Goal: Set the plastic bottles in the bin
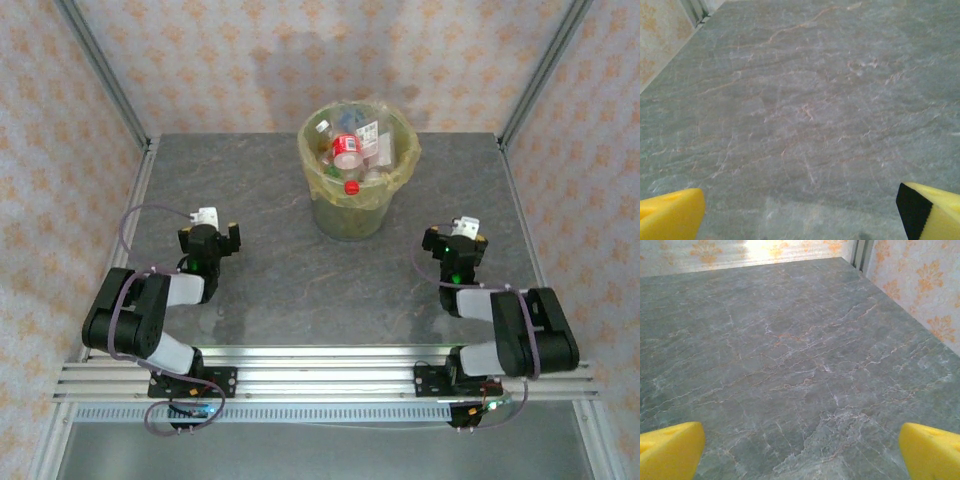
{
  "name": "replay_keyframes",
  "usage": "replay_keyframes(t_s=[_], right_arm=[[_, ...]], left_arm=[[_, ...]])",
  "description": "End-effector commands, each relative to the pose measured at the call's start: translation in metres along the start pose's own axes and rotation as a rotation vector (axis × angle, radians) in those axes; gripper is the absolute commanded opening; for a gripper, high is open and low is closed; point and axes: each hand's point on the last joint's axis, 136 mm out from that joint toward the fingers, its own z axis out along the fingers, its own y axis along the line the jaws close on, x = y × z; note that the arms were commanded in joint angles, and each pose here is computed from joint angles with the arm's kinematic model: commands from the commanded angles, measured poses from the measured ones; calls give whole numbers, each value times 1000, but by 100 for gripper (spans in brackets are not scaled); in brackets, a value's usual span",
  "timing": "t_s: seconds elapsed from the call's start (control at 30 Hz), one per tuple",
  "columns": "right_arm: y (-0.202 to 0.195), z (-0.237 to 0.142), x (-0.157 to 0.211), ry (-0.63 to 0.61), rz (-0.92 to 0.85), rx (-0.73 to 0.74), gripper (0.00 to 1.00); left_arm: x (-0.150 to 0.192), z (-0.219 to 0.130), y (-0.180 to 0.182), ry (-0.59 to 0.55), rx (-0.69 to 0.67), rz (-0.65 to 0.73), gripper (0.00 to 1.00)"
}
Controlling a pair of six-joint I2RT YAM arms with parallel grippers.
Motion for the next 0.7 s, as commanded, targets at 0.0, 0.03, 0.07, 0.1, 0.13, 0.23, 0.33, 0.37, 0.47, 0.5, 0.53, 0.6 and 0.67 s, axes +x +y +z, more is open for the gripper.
replay_keyframes(t_s=[0.0,0.03,0.07,0.1,0.13,0.23,0.33,0.37,0.47,0.5,0.53,0.6,0.67], right_arm=[[13,13,-11,-47,44,-67,99],[16,18,-12,-46,39,-74,99],[18,21,-13,-28,32,-77,99],[16,25,-9,16,26,-57,99],[10,31,-11,27,42,-6,99],[0,32,-11,28,73,28,99],[0,32,-12,28,72,27,99],[0,31,-11,31,70,28,99],[0,31,-11,31,72,28,99],[0,32,-12,29,72,28,99],[0,32,-11,31,71,28,99],[0,32,-12,30,71,28,99],[0,31,-11,31,72,28,99]], left_arm=[[-17,4,1,-31,16,-19,100],[-17,4,1,-33,16,-20,100],[-17,4,1,-31,17,-18,100],[-17,4,1,-32,15,-19,100],[-18,4,1,-34,15,-18,100],[-17,4,1,-33,16,-17,100],[-17,4,1,-33,15,-18,100],[-17,4,1,-33,15,-17,100],[-17,4,1,-32,16,-18,100],[-17,4,1,-32,15,-17,100],[-17,4,1,-32,15,-18,100],[-17,4,1,-32,15,-18,100],[-18,4,1,-35,17,-18,100]])
